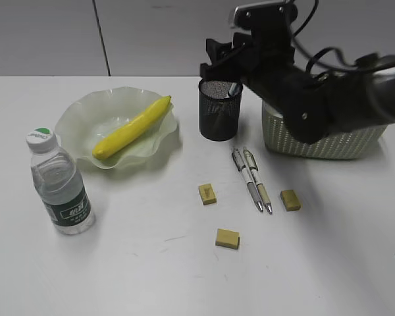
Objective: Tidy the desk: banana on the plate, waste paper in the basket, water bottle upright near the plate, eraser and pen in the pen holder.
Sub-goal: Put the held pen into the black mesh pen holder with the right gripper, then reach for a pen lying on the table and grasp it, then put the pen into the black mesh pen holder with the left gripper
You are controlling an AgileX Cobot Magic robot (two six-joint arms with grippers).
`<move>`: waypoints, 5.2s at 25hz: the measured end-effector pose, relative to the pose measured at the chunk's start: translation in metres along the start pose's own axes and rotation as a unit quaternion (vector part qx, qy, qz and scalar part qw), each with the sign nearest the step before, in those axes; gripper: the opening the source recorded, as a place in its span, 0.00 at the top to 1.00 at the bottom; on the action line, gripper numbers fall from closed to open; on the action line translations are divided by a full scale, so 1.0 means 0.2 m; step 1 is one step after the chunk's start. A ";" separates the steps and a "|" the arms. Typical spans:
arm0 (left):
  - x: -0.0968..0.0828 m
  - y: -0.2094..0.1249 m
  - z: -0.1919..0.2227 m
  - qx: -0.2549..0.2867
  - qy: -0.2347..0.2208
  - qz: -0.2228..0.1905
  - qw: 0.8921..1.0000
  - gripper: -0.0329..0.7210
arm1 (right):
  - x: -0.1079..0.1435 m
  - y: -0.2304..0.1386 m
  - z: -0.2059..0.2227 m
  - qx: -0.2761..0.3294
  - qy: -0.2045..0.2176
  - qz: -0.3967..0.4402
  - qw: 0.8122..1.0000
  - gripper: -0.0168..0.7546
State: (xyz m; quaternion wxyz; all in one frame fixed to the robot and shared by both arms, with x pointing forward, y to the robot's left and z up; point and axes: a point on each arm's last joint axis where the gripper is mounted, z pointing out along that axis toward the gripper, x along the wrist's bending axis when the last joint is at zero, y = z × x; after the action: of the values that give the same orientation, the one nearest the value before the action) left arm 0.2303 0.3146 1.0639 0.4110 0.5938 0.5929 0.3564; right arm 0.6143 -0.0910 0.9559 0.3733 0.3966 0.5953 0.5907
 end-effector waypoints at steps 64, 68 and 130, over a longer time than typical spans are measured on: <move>-1.81 0.08 2.11 0.327 -0.037 0.006 0.944 0.43 | -0.21 0.46 -2.15 0.223 0.003 0.013 0.975 0.59; -1.82 -0.02 2.14 0.335 -0.022 0.001 0.942 0.44 | -0.21 0.46 -2.15 0.223 0.003 0.013 0.975 0.59; -1.64 0.80 2.19 -0.074 -0.220 0.063 0.971 0.79 | -0.21 0.46 -2.15 0.222 0.003 0.013 0.975 0.64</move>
State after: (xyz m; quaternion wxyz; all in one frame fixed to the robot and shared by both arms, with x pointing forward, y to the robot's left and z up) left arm 0.6821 -0.0345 1.0521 0.5506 0.6621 0.4211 0.2849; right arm 0.2404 -0.3052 1.0571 0.2664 0.4755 0.7077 0.4496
